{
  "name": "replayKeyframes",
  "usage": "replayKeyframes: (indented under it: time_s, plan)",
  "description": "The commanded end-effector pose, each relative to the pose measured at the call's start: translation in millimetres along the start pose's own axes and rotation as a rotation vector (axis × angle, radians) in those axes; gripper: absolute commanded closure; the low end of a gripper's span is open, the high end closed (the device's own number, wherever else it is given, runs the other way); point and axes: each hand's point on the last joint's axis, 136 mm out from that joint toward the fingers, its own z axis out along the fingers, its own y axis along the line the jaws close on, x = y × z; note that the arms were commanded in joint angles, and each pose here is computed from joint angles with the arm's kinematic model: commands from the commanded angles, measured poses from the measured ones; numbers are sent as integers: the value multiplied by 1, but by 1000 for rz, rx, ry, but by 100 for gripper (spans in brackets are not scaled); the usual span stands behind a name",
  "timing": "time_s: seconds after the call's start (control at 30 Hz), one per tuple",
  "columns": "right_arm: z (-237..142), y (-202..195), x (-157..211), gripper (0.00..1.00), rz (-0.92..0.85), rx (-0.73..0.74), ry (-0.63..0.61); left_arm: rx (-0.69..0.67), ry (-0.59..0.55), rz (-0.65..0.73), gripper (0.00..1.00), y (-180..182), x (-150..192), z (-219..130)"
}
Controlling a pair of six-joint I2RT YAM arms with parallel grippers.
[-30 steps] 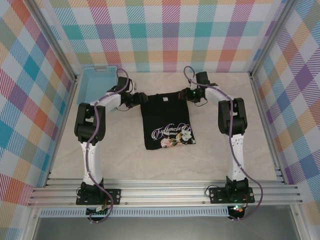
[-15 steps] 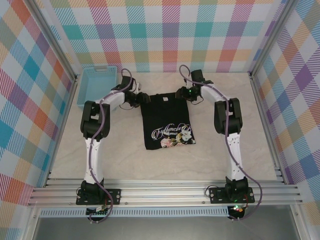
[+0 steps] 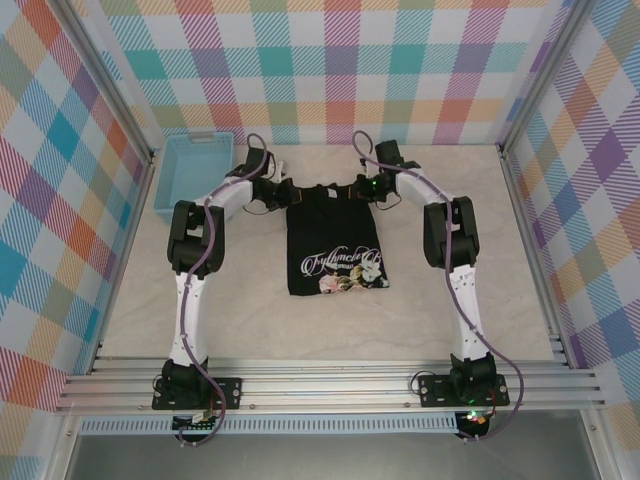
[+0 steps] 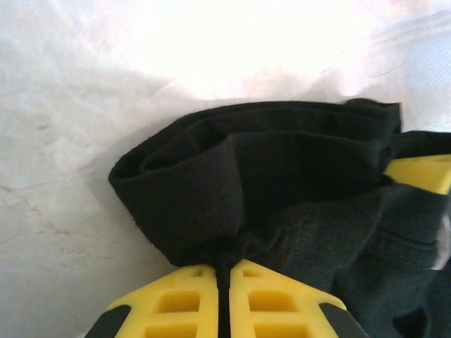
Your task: Fold the inside-out t-shirt
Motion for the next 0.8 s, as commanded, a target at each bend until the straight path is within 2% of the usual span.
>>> replayKeyframes:
  time_s: [0.0,0.3,0.47,0.6,0.77]
  plan:
    - [-47,36,-43,98,-82,-74,-122,64,-65,70,100,-31,-30,-23]
    - [-133,95,-112,100,-166,-193,-330,140,-260,198,100,-100,-107,-108]
    - [-191,143,-136,100,-253,-281,-432,191,-350,286,100,-148,-129,-166]
    - [-228,179,-129,100,-326,-390,-464,241,-365,352,100,-177,-119,-200]
    - [-236,189,-86,100,-370,-457,-449,275,-310,352,100,-171,-75,-194]
